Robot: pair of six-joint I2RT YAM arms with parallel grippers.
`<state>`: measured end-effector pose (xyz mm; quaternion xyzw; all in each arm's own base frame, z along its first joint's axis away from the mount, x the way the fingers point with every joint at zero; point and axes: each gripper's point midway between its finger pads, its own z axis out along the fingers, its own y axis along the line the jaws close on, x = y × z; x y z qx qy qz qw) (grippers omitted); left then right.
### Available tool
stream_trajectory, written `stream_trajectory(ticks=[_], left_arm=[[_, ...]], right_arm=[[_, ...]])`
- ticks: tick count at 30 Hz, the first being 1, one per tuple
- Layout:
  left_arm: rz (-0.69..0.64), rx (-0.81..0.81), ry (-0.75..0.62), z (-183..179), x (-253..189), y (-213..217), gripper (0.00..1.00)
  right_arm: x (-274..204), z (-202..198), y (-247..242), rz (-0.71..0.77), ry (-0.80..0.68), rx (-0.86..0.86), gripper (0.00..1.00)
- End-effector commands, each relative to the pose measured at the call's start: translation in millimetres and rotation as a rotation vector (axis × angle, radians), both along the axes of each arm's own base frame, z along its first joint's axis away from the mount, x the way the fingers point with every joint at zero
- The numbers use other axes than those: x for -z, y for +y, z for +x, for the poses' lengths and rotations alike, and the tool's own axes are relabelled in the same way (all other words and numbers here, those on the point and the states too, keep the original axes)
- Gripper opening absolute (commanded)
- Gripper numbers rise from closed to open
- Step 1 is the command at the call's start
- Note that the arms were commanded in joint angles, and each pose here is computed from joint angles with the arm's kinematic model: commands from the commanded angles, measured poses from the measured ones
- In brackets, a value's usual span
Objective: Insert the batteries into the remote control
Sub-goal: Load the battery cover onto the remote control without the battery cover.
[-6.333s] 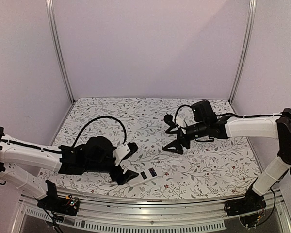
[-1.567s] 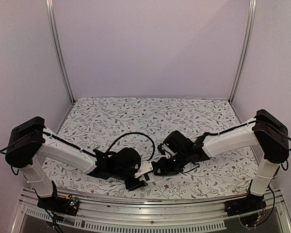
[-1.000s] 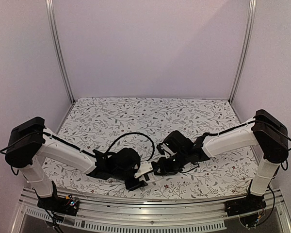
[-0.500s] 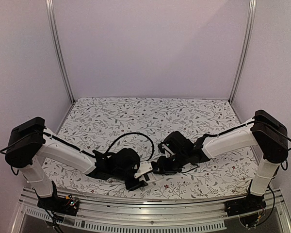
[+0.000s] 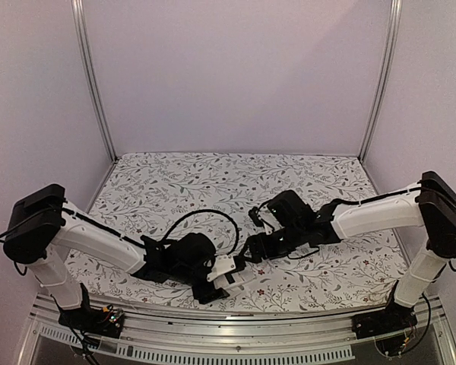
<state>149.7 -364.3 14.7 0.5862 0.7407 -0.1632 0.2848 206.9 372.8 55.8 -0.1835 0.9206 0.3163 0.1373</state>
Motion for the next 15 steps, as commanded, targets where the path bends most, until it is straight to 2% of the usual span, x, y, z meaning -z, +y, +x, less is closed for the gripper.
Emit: stream_trajectory(ticks=[1, 4, 6, 7, 8, 9, 11, 13, 15], left_arm=[[0.0, 0.037, 0.039, -16, -7, 10, 0.79], [-0.035, 0.033, 0.048, -18, -16, 11, 0.83], [-0.042, 0.019, 0.059, -18, -19, 12, 0.84], [-0.043, 0.007, 0.067, -18, -19, 13, 0.84], [-0.046, -0.005, 0.07, -17, -21, 13, 0.84], [-0.051, -0.016, 0.07, -16, -23, 12, 0.84], [-0.03, -0.064, 0.084, -15, -22, 20, 0.84], [-0.038, -0.126, 0.097, -12, -25, 25, 0.85], [-0.056, -0.196, 0.112, -10, -28, 32, 0.85]], right_arm=[[-55, 21, -13, 0.114, -0.27, -0.199, 0.74], [-87, 16, -14, 0.197, -0.464, -0.411, 0.75], [-92, 7, -13, 0.204, -0.578, -0.567, 0.78], [-87, 4, -13, 0.178, -0.658, -0.661, 0.83], [-84, 4, -13, 0.157, -0.695, -0.714, 0.93], [-79, 6, -11, 0.126, -0.73, -0.771, 0.94], [-66, 6, -8, 0.094, -0.727, -0.863, 0.98], [-51, -3, -7, 0.089, -0.695, -0.958, 0.99], [-39, -13, -6, 0.102, -0.733, -1.089, 0.98]])
